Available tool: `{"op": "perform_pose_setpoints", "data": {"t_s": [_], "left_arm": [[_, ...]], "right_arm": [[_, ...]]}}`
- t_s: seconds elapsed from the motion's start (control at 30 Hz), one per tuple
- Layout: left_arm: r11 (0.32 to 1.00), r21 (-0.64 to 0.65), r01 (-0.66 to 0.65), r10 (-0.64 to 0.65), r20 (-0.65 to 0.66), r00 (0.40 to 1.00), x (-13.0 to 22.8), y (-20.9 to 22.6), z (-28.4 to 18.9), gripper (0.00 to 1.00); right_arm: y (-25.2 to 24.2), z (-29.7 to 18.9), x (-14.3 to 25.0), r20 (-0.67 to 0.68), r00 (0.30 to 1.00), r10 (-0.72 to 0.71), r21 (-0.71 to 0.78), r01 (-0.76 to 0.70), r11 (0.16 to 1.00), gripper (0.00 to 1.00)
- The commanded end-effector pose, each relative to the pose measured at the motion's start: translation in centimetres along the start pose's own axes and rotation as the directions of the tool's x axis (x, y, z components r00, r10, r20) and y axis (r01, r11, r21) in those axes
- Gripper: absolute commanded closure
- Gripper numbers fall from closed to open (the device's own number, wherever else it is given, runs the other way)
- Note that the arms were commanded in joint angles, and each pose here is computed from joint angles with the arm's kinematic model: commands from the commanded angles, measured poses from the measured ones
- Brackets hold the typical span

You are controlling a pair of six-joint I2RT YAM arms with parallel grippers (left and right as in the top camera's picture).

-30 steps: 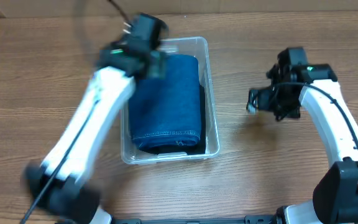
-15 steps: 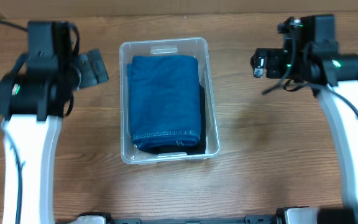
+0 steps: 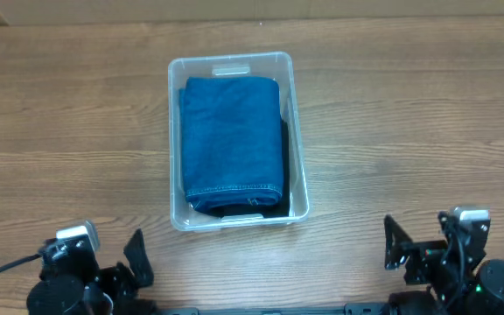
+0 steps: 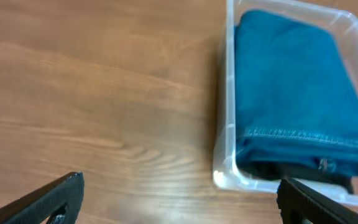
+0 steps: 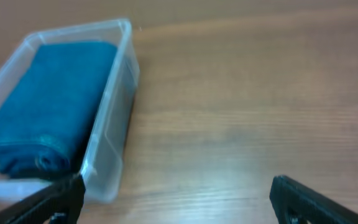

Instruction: Pack container

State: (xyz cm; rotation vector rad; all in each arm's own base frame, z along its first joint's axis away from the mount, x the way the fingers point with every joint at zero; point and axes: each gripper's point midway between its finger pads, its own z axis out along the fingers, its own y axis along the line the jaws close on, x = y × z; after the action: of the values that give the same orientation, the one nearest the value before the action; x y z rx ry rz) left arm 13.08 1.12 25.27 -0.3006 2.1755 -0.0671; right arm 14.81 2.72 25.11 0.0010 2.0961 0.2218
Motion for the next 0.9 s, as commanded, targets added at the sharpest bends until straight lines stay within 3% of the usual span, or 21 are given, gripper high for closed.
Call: {"op": "perform_pose_setpoints", "data": {"t_s": [0.0, 0.53, 0.57, 0.6, 0.67, 0.87], "left_arm": [[1.0, -0.014, 0.022, -0.022, 0.001, 1.0, 0.1, 0.3, 0.1, 0.0], [1.0, -0.014, 0.022, -0.022, 0.001, 1.0, 0.1, 0.3, 0.1, 0.0], [1.0, -0.014, 0.022, -0.022, 0.001, 1.0, 0.1, 0.3, 0.1, 0.0], [1.0, -0.014, 0.022, -0.022, 0.001, 1.0, 0.1, 0.3, 0.1, 0.0], [1.0, -0.014, 0.022, -0.022, 0.001, 1.0, 0.1, 0.3, 0.1, 0.0], [1.0, -0.014, 0.022, -0.022, 0.001, 1.0, 0.1, 0.3, 0.1, 0.0]], "right_arm": [[-0.1, 0.1, 0.2, -0.001, 1.0, 0.005, 0.007, -0.005, 1.0, 0.0], [-0.2, 0.1, 0.2, -0.003, 1.0, 0.005, 0.008, -0.005, 1.0, 0.0], [-0.6, 0.0, 0.3, -0.002, 1.0, 0.008, 0.035, -0.008, 0.999, 0.04], [-0.9, 0.0, 0.3, 0.0, 1.0, 0.007, 0.05, -0.007, 0.999, 0.0], [-2.0, -0.4, 0.1, 0.02, 1.0, -0.013, 0.112, 0.011, 0.994, 0.0], [-0.2, -2.3, 0.8, 0.189, 0.982, -0.026, -0.003, 0.028, 1.0, 0.0]]}}
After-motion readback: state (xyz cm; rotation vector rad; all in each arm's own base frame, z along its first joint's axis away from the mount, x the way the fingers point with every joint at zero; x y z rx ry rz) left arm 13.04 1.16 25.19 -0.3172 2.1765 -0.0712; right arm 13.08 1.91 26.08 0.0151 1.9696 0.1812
